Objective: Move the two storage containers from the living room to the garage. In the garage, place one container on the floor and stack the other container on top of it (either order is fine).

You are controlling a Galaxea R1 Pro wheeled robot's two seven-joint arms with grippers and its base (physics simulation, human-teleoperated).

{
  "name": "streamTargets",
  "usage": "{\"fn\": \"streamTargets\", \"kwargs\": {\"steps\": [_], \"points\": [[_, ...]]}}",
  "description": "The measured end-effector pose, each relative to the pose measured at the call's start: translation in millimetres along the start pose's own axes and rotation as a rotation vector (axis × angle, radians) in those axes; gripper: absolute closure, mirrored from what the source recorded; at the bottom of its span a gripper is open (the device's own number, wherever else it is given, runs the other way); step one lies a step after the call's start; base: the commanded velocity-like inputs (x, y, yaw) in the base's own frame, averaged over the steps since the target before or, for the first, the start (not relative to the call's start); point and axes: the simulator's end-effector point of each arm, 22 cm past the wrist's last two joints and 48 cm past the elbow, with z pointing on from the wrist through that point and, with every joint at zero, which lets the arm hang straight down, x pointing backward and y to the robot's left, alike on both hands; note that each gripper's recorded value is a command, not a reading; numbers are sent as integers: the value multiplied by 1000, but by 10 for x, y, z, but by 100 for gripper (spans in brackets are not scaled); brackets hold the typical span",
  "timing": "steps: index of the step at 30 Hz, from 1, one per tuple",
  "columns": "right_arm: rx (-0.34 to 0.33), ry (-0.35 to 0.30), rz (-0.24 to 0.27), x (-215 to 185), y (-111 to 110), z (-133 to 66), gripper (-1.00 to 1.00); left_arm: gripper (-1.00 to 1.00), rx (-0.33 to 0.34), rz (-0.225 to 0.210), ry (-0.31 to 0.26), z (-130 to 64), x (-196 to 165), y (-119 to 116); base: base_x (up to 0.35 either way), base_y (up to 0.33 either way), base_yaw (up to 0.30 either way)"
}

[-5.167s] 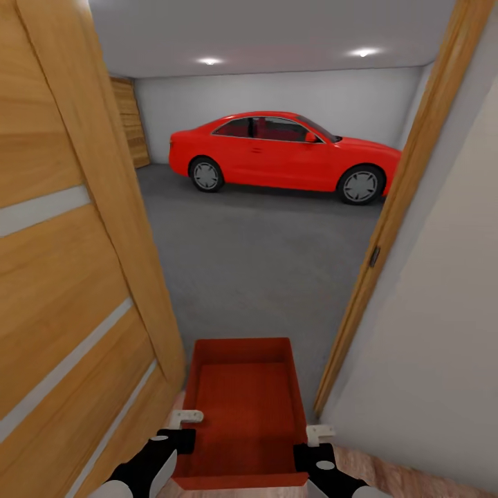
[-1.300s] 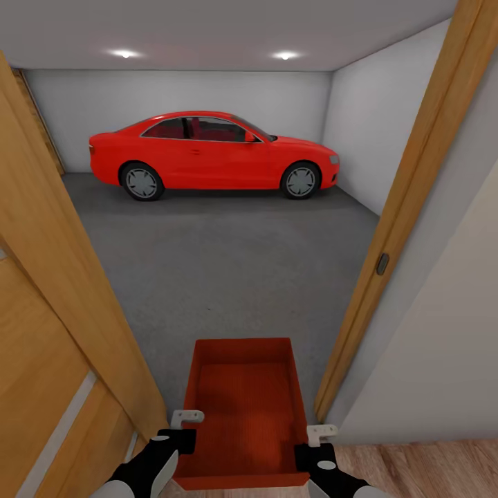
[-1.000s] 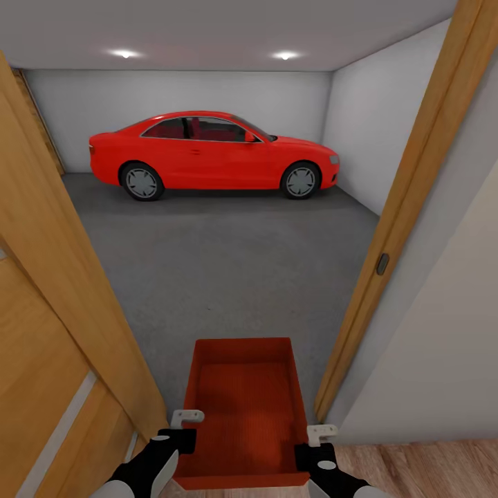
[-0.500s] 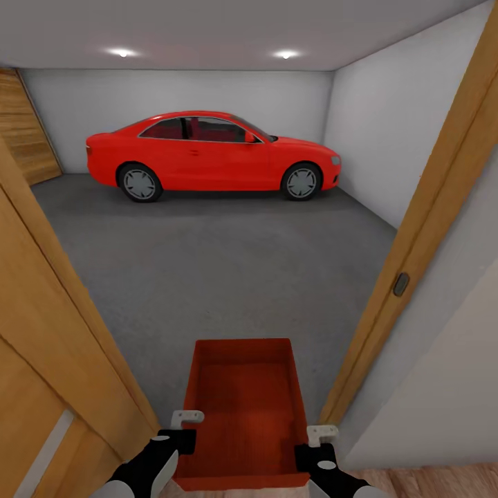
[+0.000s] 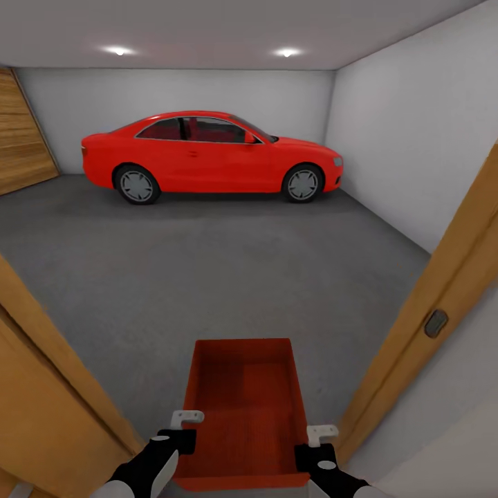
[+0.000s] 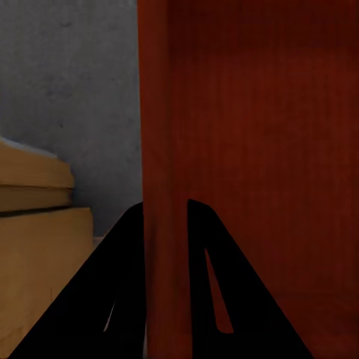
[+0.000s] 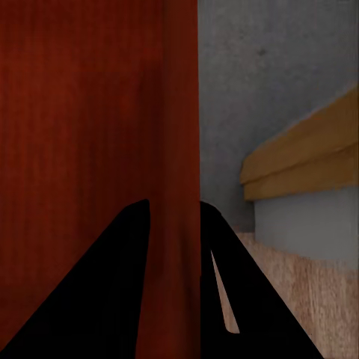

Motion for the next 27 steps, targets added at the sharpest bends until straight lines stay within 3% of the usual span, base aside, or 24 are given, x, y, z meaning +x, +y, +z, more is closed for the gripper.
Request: {"fn": "streamTargets", "kwargs": {"steps": [27], "points": [[0, 0, 0, -1, -1, 0, 100, 100, 0, 0, 0, 0, 0, -1, 322, 0, 0]]}}
